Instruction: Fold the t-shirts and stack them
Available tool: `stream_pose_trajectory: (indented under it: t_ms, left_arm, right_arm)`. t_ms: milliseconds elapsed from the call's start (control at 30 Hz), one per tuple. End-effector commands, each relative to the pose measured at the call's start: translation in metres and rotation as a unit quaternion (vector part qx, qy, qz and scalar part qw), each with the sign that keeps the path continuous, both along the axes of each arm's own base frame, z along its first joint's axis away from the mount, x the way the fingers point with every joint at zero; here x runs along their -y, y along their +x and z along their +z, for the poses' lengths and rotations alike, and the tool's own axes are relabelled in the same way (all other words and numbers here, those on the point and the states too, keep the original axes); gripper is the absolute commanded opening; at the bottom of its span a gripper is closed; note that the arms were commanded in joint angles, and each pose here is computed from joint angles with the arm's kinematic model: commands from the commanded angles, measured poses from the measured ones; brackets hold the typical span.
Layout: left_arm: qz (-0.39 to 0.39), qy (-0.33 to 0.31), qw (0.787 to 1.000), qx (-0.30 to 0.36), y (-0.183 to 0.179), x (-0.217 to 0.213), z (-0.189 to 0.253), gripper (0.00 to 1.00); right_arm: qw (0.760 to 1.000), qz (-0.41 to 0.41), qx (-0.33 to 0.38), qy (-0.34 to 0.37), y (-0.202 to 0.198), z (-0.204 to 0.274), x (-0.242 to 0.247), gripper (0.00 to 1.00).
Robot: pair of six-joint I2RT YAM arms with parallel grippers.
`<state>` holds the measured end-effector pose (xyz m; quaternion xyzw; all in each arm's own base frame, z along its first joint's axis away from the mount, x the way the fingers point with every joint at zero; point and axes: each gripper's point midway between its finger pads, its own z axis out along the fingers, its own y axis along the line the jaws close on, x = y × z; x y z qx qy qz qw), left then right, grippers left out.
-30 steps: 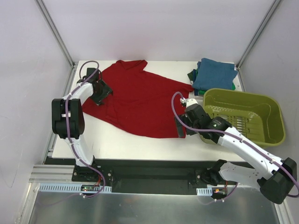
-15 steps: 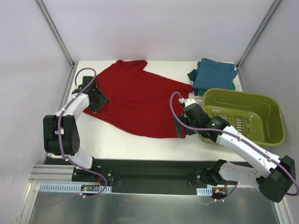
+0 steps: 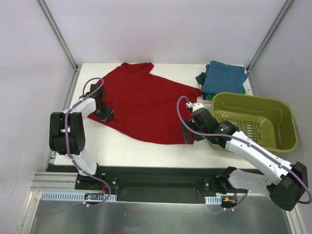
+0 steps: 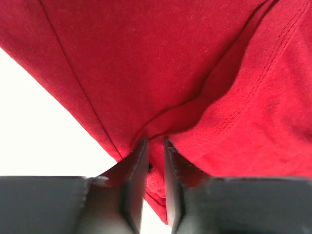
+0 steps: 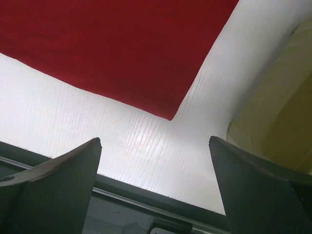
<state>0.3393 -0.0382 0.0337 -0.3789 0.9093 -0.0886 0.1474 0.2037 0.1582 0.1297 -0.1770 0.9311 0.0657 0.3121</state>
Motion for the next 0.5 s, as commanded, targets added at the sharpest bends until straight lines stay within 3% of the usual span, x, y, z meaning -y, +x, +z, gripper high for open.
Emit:
stream_pose_trajectory:
  t_ms: [0, 33, 300, 467]
  left_arm:
    - [-0.004, -0.004, 1.0, -0.009, -0.006, 0.001, -0.003, 0.05]
    - [-0.003, -0.005, 1.0, -0.007, -0.008, 0.001, -0.001, 0.0]
    - [0.006, 0.02, 0.999, 0.034, -0.034, -0.008, 0.024, 0.0]
    - [0.038, 0.03, 0.999, 0.018, -0.091, -0.014, 0.021, 0.0]
  right_arm:
    - [1.0, -0.005, 0.01, -0.007, 0.005, -0.001, 0.003, 0.97]
    - [1.0, -0.005, 0.011, -0.008, 0.005, -0.001, 0.003, 0.97]
    - [1.0, -0.004, 0.009, -0.008, 0.004, -0.002, 0.003, 0.97]
    - [1.0, 0.005, 0.006, -0.001, 0.002, -0.001, 0.001, 0.97]
